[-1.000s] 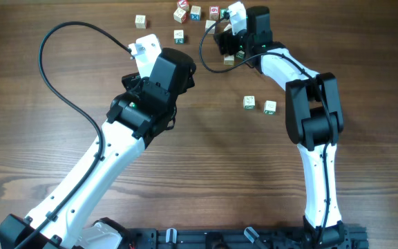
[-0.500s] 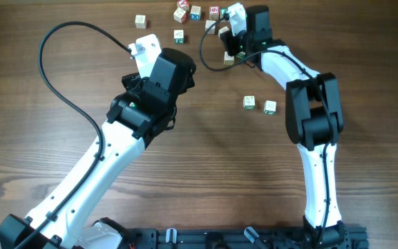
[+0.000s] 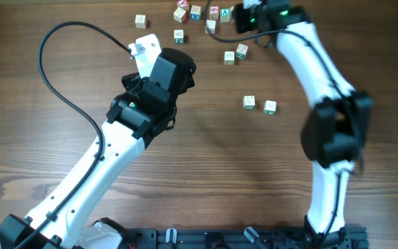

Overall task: Form a horizontal line
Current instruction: 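Carry the shell block right of the row and set it down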

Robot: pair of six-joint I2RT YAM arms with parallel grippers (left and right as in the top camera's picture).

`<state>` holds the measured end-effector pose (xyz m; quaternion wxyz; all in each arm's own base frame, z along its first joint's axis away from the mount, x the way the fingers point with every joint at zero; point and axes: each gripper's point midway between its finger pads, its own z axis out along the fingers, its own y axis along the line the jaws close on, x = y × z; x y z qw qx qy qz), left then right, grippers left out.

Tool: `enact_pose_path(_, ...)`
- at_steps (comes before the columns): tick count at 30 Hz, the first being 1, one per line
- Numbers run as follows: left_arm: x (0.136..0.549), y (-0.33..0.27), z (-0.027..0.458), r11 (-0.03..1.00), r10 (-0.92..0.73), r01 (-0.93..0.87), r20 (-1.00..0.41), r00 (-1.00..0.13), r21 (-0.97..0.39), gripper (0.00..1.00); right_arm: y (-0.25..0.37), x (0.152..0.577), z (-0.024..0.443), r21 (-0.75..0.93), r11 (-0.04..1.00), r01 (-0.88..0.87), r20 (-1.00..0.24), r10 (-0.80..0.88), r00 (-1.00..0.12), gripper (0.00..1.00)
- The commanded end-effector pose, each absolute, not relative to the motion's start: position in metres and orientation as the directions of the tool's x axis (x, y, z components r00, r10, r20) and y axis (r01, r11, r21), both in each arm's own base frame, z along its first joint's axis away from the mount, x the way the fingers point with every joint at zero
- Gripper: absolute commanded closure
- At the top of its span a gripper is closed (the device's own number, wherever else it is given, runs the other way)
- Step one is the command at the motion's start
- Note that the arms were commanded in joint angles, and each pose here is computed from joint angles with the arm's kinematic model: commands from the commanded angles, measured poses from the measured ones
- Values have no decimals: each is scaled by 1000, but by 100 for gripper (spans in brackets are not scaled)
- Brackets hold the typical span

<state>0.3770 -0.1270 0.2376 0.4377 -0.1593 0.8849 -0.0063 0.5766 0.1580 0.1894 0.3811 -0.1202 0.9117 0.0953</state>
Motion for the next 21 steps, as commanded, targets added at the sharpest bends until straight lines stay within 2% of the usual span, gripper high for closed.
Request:
enact_pose_path(1,378,-126,234,951,-279,-277,-772,-572,-138,0,80,534,315,31,1000,5,-807,28,-590,77)
enact_pose_path(4,378,-126,234,951,-278,-277,-772,-572,-138,0,46,477,350,24,998,59,-781,56,-623,76)
enact_pose_path(7,378,-126,234,951,-279,-277,-772,-572,-138,0,18,427,362,20,992,121,-737,97,-669,76)
enact_pose_path(12,378,-126,234,951,-279,-277,-772,-572,-138,0,-21,362,337,6,966,258,-569,215,-793,78)
enact_pose_path(16,378,-126,234,951,-278,-277,-772,-571,-138,0,-28,347,299,-31,958,286,-444,243,-862,81)
enact_pose_path(19,378,-126,234,951,-278,-277,-772,-571,-138,0,-28,357,268,-37,957,288,-421,246,-873,81)
enact_pose_path(21,378,-126,234,951,-278,-277,-772,-571,-138,0,-28,365,231,-29,947,321,-396,284,-873,81)
